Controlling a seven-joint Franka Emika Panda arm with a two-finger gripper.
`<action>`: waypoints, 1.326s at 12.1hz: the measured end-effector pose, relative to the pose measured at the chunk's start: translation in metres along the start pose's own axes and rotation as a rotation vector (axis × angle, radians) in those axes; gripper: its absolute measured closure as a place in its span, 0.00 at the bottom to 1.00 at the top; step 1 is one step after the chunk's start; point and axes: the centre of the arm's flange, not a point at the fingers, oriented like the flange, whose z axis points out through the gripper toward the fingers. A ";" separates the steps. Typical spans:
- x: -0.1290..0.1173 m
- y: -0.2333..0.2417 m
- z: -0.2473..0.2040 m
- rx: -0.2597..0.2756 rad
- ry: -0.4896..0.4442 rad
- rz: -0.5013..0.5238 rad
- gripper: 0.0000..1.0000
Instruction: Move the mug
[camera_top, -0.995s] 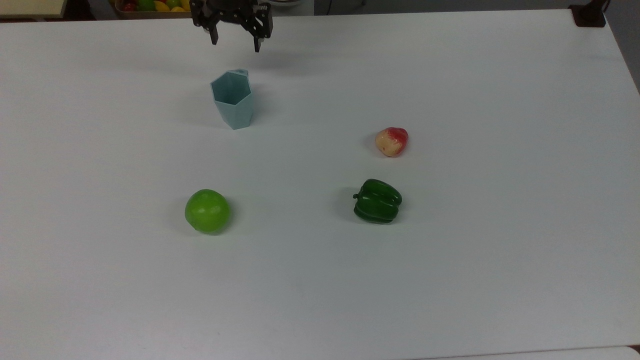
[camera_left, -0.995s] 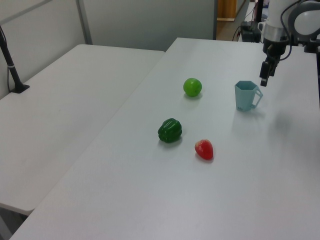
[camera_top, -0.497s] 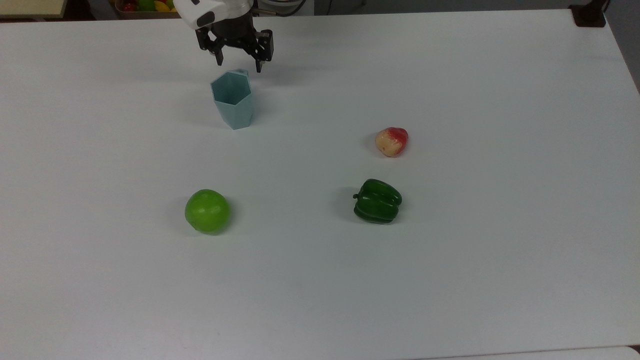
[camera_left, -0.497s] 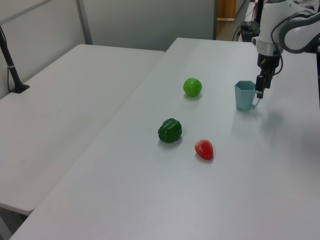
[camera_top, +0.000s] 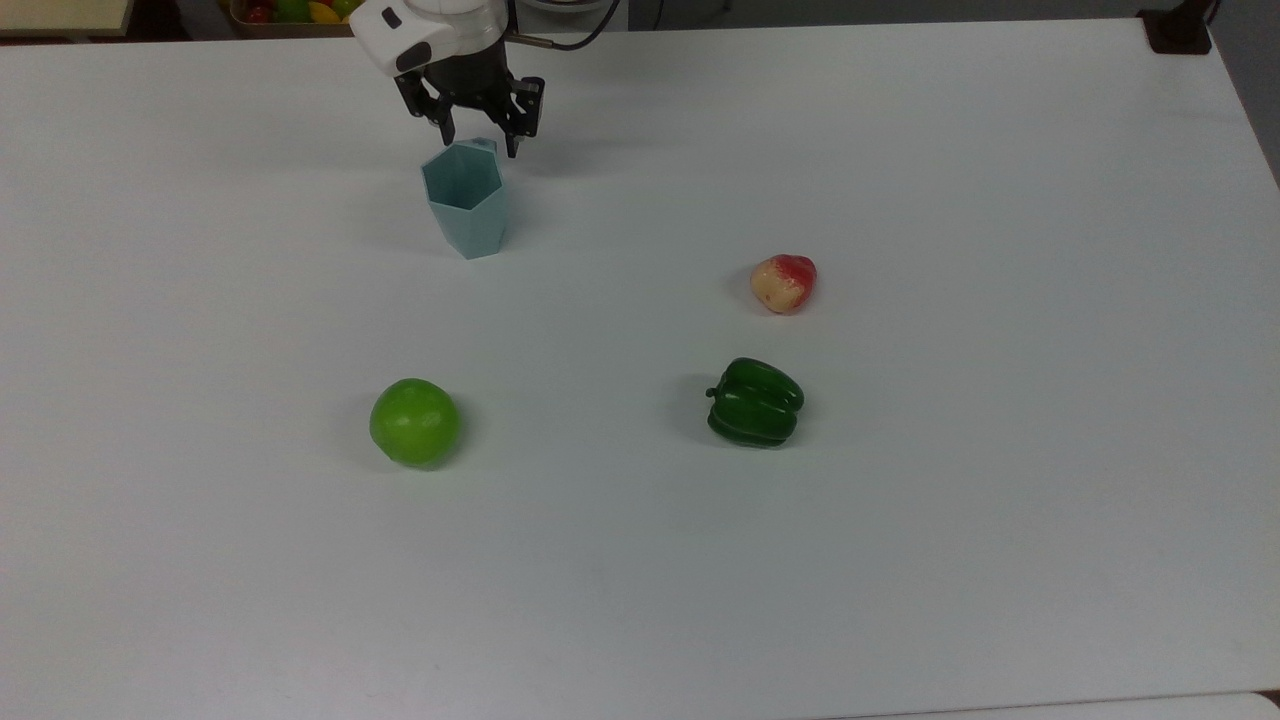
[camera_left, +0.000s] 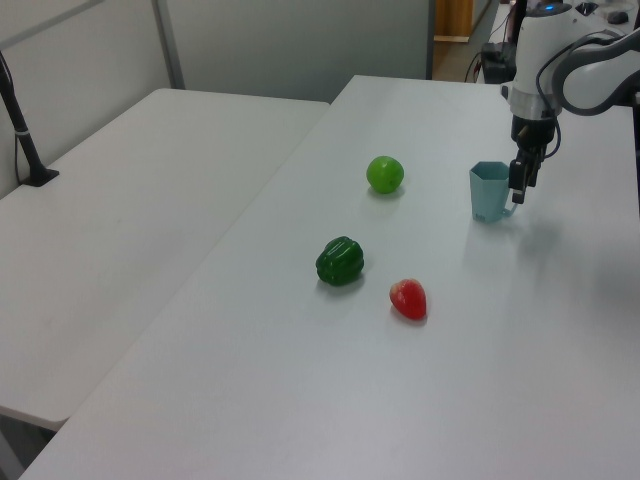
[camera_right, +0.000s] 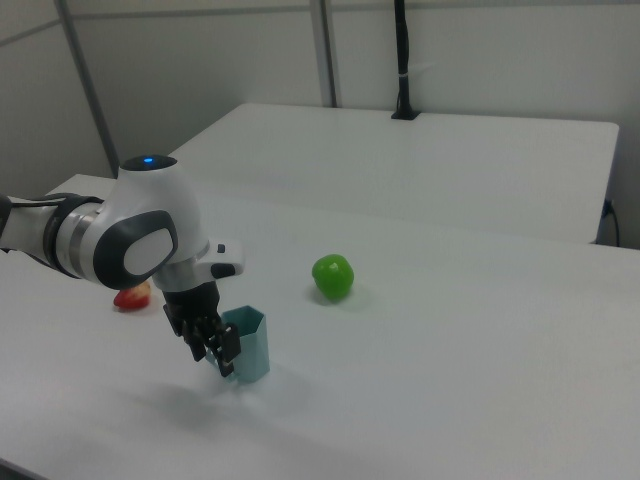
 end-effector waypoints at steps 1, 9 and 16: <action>0.002 0.000 0.002 0.001 0.008 0.000 0.38; 0.004 -0.001 0.004 0.002 0.018 0.013 0.69; 0.005 -0.001 -0.004 0.003 0.034 0.014 0.75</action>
